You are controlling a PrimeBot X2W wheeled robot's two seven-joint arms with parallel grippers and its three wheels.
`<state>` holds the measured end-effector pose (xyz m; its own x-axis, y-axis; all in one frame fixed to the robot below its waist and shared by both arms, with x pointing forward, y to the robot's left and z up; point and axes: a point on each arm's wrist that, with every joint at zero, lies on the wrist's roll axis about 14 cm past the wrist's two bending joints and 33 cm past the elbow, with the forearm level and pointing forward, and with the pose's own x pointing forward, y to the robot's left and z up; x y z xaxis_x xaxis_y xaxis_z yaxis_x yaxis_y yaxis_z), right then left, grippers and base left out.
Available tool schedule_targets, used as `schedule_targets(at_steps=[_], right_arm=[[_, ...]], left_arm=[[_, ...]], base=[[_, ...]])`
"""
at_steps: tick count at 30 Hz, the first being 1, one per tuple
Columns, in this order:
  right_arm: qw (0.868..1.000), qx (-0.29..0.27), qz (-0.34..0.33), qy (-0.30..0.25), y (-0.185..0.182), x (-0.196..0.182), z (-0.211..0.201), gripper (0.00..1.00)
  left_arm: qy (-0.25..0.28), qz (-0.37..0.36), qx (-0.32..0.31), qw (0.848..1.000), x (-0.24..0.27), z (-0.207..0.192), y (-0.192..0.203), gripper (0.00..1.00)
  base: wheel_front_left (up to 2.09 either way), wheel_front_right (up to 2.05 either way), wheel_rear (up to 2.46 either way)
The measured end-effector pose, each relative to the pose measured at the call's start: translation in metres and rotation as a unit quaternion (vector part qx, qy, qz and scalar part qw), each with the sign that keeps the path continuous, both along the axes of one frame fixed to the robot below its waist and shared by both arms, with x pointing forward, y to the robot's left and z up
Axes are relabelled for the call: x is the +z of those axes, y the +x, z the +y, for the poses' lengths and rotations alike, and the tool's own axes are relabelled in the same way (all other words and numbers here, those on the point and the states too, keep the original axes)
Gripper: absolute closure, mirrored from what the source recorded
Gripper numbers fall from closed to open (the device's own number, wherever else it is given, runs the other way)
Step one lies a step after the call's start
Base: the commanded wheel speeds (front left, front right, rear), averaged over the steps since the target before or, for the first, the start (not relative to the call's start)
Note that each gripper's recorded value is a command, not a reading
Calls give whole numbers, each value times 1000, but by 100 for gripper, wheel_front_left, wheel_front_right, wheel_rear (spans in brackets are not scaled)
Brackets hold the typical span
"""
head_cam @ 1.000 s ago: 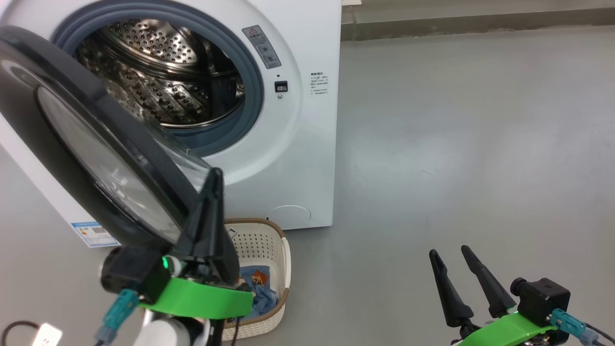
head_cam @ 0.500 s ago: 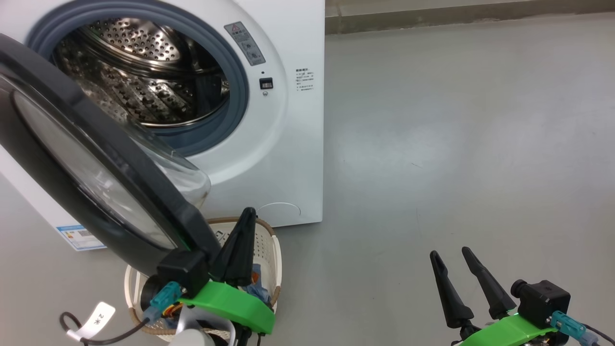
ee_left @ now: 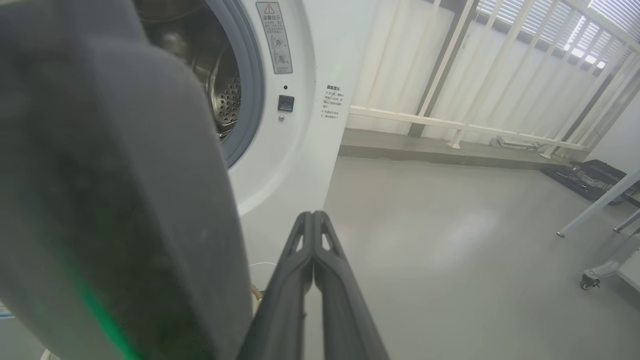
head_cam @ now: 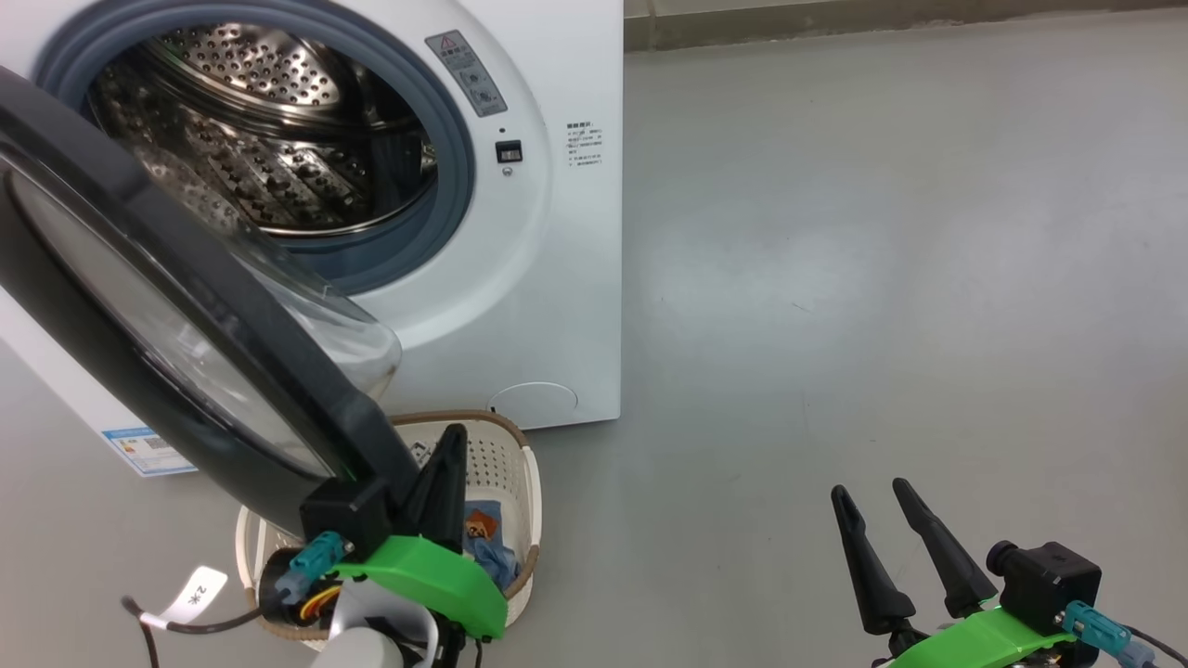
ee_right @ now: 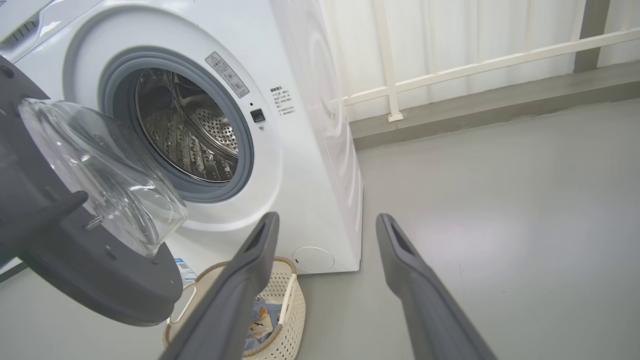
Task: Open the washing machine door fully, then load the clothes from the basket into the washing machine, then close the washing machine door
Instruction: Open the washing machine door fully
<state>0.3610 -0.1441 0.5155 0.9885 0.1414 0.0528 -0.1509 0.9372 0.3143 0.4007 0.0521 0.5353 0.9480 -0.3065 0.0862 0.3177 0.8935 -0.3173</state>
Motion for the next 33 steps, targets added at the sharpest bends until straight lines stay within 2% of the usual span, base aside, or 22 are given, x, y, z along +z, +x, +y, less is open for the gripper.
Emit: schedule_targets(at_steps=[17,33], right_arm=[[1000,12,5,3,5,-3,8,0],[998,63,-11,3,12,8,42,0]], left_arm=[[2,1,27,1000,-7,15,2,100],[-3,-14,54,998,4,35,-16,100]], base=[[0,0,0],[0,0,0]])
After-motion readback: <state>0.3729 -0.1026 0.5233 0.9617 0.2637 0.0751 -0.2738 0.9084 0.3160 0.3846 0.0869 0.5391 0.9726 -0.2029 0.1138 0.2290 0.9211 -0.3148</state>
